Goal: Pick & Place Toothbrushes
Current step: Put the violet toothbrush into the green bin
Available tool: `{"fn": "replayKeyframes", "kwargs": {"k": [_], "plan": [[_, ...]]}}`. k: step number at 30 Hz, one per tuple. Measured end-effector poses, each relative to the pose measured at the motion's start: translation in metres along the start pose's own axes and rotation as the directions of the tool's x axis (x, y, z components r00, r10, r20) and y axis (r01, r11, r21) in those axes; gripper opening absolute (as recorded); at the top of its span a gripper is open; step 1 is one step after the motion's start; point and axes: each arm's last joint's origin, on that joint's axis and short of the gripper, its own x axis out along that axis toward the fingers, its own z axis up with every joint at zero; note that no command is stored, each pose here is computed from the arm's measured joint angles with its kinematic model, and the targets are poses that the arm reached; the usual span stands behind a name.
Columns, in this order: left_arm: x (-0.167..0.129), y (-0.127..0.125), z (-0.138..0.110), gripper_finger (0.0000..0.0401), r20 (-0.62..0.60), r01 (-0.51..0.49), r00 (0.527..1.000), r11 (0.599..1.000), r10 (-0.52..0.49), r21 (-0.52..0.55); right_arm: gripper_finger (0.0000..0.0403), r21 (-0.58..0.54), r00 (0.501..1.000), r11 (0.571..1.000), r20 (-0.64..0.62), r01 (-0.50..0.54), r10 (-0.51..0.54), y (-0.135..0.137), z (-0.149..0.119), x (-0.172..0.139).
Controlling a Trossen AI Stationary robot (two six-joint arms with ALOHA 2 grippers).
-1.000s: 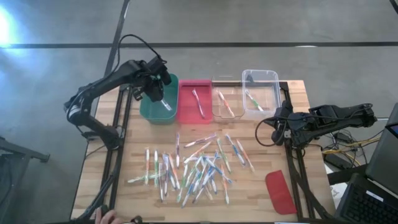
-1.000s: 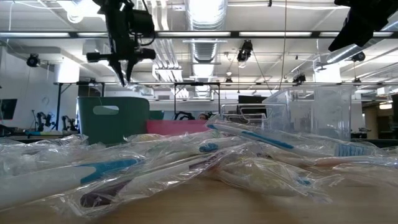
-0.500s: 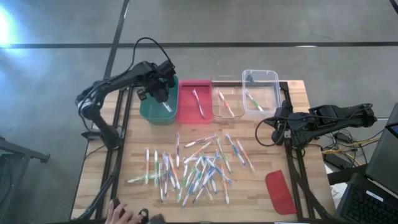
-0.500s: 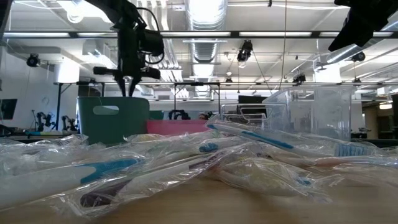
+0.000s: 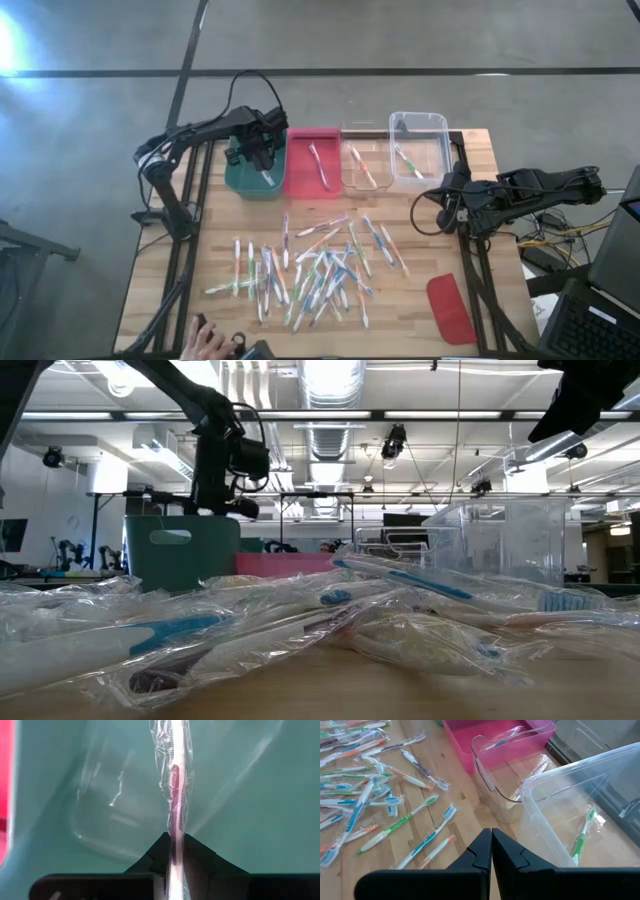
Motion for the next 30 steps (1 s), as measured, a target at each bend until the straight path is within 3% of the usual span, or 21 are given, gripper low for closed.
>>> {"fn": "replayKeyframes", "kwargs": {"k": [30], "plan": [[0.0111,0.0027,0.0007,0.0086,-0.015,-0.053,0.999,0.997,0.052,-0.062,0.0008,0.0,1.0,1.0,0.0,0.0,0.0,0.0,0.0,0.0]]}}
